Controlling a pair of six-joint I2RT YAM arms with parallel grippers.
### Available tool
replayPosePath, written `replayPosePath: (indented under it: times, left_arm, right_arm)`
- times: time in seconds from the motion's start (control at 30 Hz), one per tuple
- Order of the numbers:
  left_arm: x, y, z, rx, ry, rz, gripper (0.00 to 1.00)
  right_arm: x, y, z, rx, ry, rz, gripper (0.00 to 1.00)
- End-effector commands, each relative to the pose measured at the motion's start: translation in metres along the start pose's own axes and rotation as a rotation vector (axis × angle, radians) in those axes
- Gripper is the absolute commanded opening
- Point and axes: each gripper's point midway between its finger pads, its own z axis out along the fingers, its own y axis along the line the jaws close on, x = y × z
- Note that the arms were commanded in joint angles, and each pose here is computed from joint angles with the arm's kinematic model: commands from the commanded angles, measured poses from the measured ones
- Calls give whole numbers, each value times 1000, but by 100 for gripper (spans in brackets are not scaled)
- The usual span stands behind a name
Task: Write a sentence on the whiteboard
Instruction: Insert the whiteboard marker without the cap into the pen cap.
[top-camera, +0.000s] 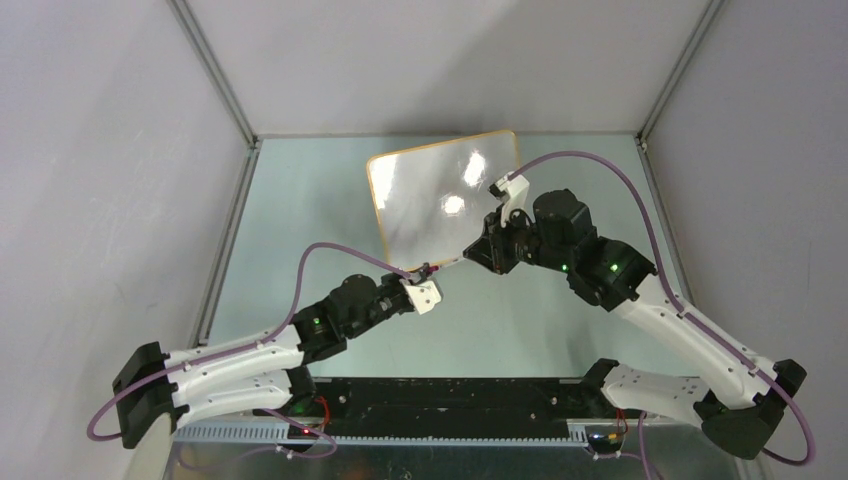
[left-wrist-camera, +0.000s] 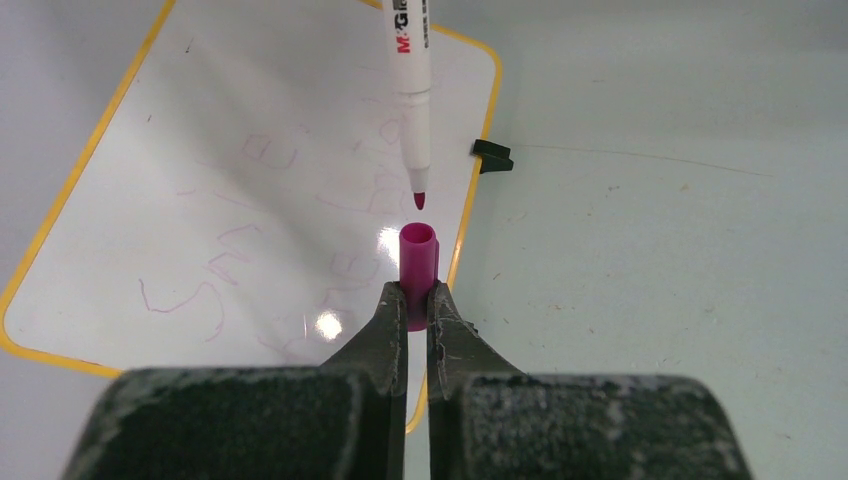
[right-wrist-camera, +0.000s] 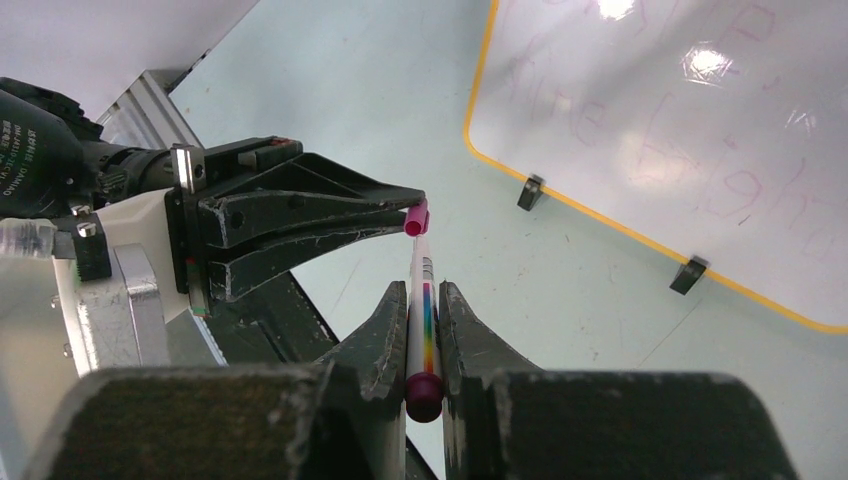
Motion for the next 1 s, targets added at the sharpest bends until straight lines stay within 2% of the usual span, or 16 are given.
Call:
replayPosePath:
  times: [0.0, 0.97]
  left_arm:
    - [-11, 7, -1, -23, -48, 3, 0]
    - [-25, 6, -5, -7, -100, -42, 0]
  right_arm:
    - [-31, 11, -4, -33, -89, -31, 0]
    - [-13, 18, 29, -9, -24, -66, 0]
